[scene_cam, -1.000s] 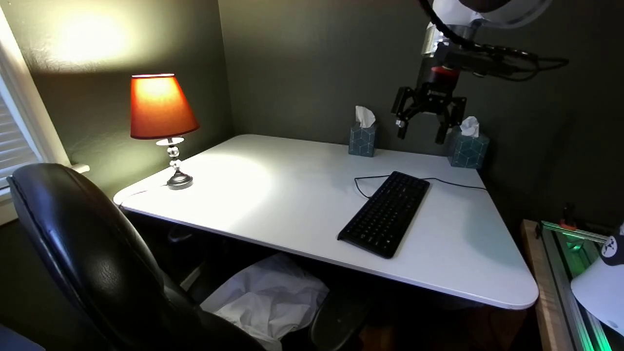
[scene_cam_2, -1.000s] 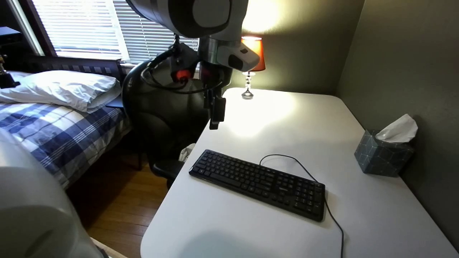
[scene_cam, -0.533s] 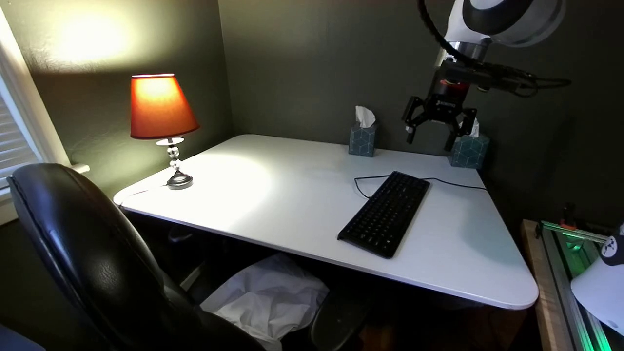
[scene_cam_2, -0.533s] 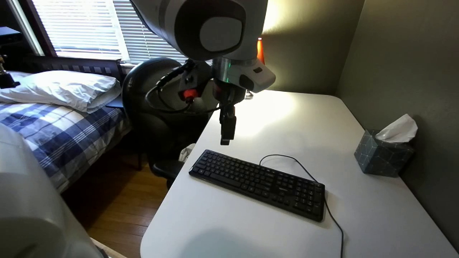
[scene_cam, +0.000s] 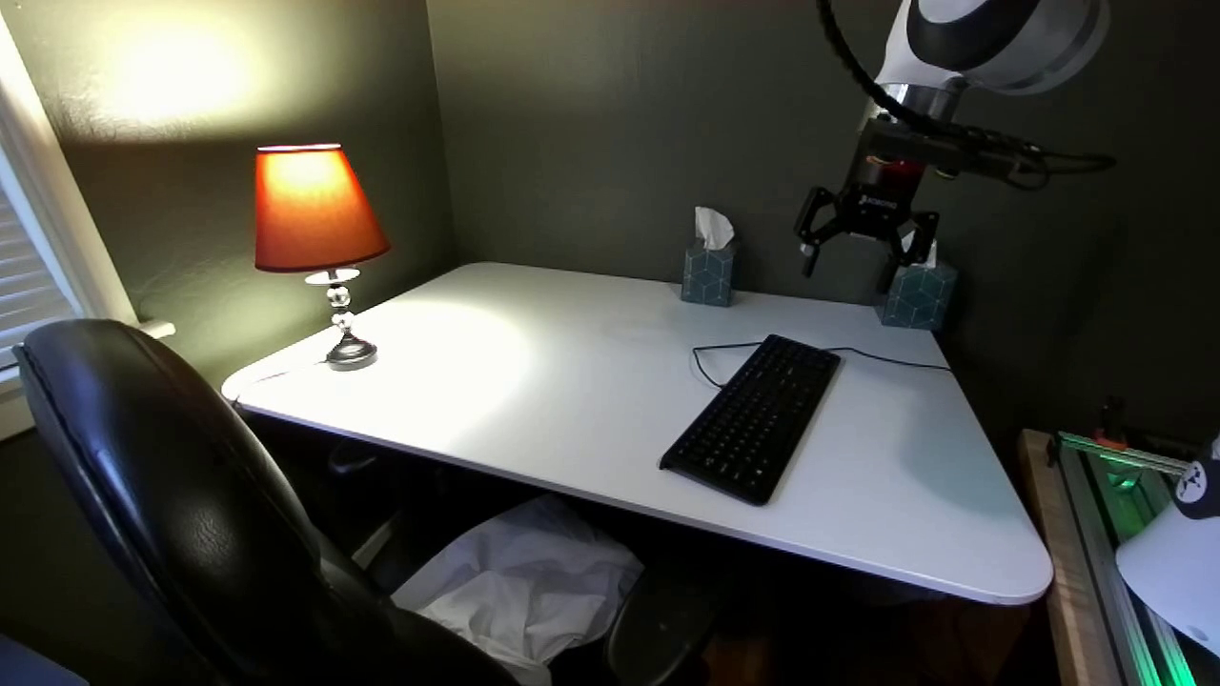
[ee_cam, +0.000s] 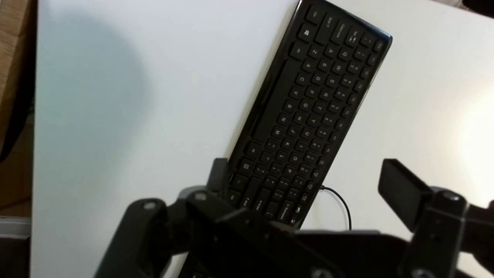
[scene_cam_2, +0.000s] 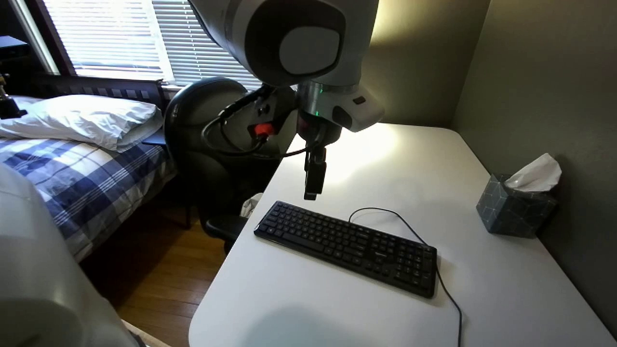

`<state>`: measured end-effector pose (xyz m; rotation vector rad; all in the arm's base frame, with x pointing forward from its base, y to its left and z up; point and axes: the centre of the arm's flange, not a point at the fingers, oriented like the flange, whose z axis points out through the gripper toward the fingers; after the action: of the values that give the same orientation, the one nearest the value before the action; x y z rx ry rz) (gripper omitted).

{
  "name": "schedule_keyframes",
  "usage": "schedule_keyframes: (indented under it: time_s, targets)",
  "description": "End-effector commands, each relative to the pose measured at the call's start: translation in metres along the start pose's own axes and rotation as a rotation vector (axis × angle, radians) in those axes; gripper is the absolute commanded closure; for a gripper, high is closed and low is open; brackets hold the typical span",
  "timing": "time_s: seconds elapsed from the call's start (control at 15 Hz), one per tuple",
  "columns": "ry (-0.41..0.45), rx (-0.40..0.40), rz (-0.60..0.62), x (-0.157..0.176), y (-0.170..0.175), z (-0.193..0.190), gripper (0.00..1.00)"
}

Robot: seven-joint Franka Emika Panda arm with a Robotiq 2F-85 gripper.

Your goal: Press a key on the keyboard.

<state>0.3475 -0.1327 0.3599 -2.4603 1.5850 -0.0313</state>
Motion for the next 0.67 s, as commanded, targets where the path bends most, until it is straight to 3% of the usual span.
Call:
schedule_keyframes:
  time_s: [0.0,0.53,0.6]
  targets:
    - [-0.012,-0.012,0.039,0.01,0.002,0.006,0.0]
    - [-0.078,-0.063,0.232,0.059,0.032,0.041,0.0]
    - [-0.083,-0.064,0.249,0.065,0.035,0.046,0.25]
